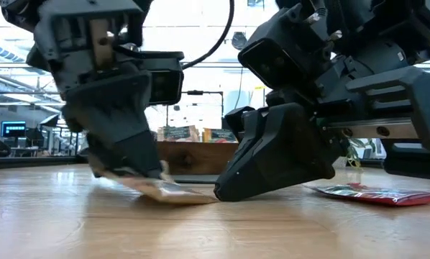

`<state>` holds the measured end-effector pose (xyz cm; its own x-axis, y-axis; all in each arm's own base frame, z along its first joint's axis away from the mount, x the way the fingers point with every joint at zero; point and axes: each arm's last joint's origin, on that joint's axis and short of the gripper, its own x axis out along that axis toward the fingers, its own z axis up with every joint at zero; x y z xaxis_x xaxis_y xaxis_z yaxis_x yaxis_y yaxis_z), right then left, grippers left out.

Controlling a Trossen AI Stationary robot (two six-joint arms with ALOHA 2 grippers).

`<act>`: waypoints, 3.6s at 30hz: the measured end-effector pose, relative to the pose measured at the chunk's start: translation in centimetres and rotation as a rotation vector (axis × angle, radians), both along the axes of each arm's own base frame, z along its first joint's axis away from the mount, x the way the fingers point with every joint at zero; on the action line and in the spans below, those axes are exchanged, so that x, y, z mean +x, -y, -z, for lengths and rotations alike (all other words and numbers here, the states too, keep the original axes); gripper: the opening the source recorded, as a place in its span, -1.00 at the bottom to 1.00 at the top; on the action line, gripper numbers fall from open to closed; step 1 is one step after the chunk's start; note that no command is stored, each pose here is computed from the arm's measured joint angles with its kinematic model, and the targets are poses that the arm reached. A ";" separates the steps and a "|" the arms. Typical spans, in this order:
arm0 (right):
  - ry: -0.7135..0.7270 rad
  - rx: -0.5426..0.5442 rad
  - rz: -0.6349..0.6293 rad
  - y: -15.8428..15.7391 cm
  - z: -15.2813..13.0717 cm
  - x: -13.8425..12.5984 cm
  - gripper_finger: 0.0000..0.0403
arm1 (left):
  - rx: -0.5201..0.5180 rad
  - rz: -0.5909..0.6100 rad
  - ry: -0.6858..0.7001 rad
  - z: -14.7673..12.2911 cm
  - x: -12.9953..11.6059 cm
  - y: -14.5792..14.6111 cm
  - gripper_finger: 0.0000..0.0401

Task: Pick & Place Tea
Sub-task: Put the brown tea bag into the left section of the wooden organizer

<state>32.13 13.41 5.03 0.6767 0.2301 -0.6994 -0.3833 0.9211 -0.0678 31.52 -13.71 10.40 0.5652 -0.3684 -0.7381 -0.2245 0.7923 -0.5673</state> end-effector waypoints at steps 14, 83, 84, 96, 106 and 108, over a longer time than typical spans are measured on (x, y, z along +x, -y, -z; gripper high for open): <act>0.063 -0.021 0.039 0.0 -1.2 0.3 -1.00 | 0.136 0.160 0.101 -0.1 -0.1 0.3 -0.97; 0.368 0.183 0.160 3.9 -12.0 1.2 -0.97 | 1.090 0.055 0.358 -11.8 -1.3 3.2 -0.40; 0.369 0.175 0.158 4.0 -11.8 1.0 -0.98 | 1.096 0.044 0.362 -12.2 -1.6 3.1 -0.32; 0.970 0.115 0.147 4.4 -10.9 -7.1 -0.98 | 1.014 0.081 0.482 -15.1 -4.8 5.5 0.30; 1.023 -0.085 -0.102 1.2 -10.9 -7.3 -0.99 | 0.820 0.062 0.924 -13.3 -3.6 3.6 0.25; 1.029 -0.117 -0.075 0.8 -11.1 -7.4 -0.99 | 0.793 0.060 0.890 -12.2 -3.4 2.7 0.23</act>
